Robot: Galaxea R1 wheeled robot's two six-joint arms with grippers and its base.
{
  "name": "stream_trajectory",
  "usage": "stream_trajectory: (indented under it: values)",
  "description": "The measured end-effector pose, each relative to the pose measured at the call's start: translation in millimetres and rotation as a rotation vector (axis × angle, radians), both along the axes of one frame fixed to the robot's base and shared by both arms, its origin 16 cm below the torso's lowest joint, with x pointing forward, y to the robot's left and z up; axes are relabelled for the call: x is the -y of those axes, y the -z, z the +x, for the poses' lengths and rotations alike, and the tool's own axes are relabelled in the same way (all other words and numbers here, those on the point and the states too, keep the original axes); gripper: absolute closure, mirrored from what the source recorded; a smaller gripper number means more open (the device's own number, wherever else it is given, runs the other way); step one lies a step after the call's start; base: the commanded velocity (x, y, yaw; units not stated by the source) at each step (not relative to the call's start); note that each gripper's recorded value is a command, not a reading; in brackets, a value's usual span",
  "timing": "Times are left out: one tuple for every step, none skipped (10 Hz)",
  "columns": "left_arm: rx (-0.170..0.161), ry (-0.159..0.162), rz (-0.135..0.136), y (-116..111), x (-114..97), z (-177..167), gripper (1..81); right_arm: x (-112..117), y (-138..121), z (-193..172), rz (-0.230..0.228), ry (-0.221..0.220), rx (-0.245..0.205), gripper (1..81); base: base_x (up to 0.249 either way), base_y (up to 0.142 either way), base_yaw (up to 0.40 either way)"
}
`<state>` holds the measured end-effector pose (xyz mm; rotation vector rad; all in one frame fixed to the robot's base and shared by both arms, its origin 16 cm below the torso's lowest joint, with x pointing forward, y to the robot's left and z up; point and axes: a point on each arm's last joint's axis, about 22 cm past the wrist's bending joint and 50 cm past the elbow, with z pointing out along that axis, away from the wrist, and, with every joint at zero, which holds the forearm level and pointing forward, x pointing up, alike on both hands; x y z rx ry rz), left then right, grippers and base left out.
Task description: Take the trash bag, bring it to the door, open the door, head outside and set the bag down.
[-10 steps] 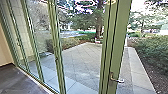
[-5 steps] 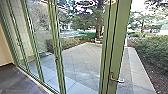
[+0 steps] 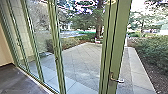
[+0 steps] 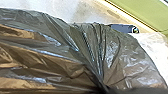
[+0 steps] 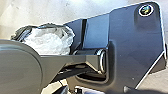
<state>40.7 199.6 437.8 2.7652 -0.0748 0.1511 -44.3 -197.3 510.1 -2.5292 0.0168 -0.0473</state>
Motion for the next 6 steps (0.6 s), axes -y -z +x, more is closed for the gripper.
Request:
stream_trajectory:
  values:
    - [0.0, 0.001, -0.002, 0, 2, 0, 81.1, -2, -13, 1, 0.031, 0.004, 0.002, 1.0, 0.0, 0.0, 0.0]
    - [0.0, 0.0, -0.001, 0, 1, 0, 81.1, -3, -26, 3, 0.056, 0.007, 0.004, 1.0, 0.0, 0.0, 0.0]
    - [0.0, 0.0, 0.0, 0, 0, 0, 81.1, 2, -39, 5, 0.072, 0.011, 0.008, 1.0, 0.0, 0.0, 0.0]
    - [0.0, 0.0, 0.0, 0, 0, 0, 81.1, 9, -53, 8, 0.09, 0.018, 0.016, 1.0, 0.0, 0.0, 0.0]
    - [0.0, 0.001, 0.0, 0, 0, 0, 81.1, 19, -66, 11, 0.098, 0.022, 0.02, 1.0, 0.0, 0.0, 0.0]
    - [0.0, 0.001, -0.001, 0, 1, 0, 81.1, 28, -79, 14, 0.105, 0.028, 0.026, 1.0, 0.0, 0.0, 0.0]
